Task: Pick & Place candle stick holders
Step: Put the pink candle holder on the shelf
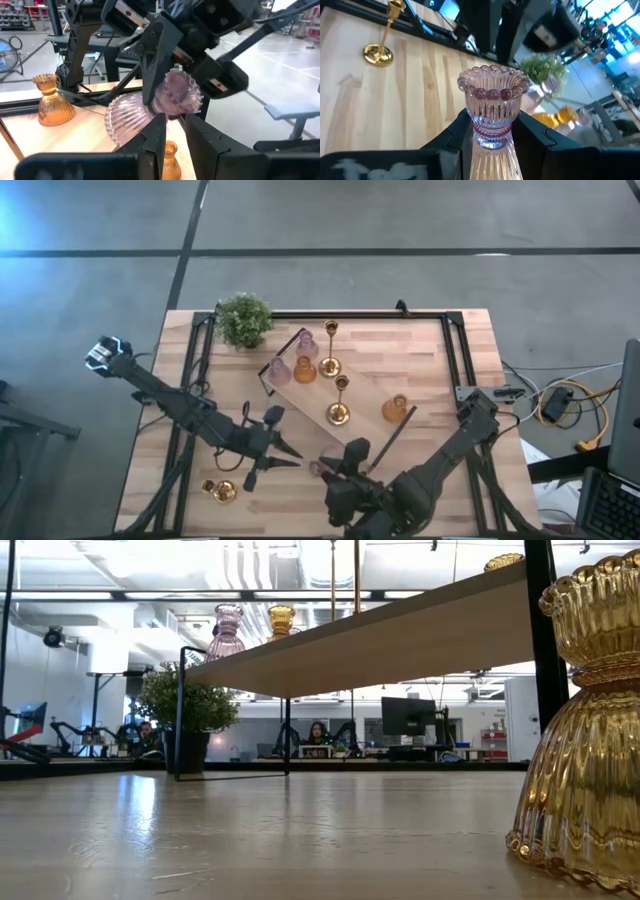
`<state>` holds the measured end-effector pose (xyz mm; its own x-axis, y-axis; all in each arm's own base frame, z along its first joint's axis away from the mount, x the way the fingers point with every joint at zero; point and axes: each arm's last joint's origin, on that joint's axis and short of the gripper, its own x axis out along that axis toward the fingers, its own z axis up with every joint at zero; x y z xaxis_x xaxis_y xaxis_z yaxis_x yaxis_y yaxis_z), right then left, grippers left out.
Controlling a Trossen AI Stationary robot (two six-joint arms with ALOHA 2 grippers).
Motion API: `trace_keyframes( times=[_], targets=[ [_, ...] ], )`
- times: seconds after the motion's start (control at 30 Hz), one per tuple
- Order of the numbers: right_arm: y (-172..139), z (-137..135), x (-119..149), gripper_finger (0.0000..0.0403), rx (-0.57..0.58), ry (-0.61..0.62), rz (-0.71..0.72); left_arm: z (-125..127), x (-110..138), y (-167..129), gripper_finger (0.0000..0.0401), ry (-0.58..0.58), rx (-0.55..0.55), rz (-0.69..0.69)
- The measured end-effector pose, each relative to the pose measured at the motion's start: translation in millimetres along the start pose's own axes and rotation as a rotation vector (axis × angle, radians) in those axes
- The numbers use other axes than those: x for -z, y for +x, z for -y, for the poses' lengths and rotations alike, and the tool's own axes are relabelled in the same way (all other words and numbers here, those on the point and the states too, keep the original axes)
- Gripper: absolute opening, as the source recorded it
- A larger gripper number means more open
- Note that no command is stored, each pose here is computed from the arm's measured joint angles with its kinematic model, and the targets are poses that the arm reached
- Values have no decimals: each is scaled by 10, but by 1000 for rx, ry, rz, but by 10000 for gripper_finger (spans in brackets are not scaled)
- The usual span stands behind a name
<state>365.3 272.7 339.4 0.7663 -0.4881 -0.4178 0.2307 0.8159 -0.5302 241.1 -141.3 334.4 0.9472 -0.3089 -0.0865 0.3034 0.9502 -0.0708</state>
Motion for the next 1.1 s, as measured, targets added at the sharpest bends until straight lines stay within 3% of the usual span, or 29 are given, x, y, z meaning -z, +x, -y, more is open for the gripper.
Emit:
trace_keyframes(
  times=[0.3, 0.53, 0.73, 0.9, 1.1],
  targets=[
    [-292, 18, 254, 99, 62, 153, -78, 6, -37, -71, 78, 88, 21, 7],
    [-616, 90, 340, 99, 177, 301, 78, -3, -49, -216, 78, 104, -34, 14],
    [-687, 222, 400, 99, 213, 454, 160, -22, 0, -393, 78, 117, -102, 32],
    [-717, 335, 589, 98, 212, 547, 168, -74, 86, -546, 78, 122, -127, 47],
    [-758, 666, 896, 98, 230, 647, 205, -130, 170, -704, 78, 103, -127, 64]
  ],
)
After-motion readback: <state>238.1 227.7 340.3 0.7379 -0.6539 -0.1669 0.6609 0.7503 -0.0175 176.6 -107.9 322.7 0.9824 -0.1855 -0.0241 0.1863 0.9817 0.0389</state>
